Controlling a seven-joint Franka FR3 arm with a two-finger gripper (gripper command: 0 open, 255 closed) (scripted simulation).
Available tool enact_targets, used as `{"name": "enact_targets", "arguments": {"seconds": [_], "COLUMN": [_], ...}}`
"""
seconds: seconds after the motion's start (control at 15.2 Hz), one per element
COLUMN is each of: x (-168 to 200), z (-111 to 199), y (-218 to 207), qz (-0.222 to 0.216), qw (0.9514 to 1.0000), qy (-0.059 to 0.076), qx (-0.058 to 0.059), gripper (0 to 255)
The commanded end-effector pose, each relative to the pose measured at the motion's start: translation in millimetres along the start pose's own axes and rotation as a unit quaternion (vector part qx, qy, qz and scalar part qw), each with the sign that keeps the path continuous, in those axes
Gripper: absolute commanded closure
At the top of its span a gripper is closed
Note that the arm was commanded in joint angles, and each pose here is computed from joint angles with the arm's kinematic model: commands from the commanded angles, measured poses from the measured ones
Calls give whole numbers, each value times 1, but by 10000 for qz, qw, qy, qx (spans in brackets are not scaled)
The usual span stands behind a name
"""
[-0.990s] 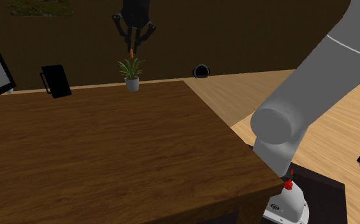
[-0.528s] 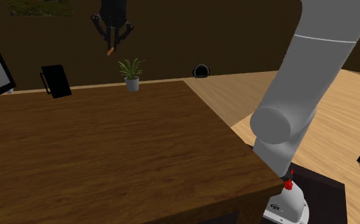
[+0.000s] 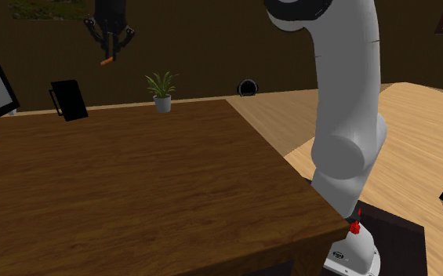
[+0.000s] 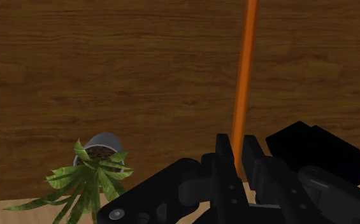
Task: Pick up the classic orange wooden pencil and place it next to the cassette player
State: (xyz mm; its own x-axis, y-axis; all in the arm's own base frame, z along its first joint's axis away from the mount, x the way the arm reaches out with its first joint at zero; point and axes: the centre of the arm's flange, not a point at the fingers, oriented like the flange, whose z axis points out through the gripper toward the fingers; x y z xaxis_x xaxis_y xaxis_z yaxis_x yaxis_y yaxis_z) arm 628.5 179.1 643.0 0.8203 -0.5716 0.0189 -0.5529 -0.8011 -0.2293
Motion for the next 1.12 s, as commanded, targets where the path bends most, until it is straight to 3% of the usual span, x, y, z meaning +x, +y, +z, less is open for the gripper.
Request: {"name": "enact_targets", "arguments": {"seconds": [0.0, 1.06], "x": [20, 18], "z": [6, 89], "y": [-21, -1], "qz": [11, 11], "qw": [10000, 10000], "qy": [4, 4], "qx": [-2, -2], "gripper": [255, 255]}}
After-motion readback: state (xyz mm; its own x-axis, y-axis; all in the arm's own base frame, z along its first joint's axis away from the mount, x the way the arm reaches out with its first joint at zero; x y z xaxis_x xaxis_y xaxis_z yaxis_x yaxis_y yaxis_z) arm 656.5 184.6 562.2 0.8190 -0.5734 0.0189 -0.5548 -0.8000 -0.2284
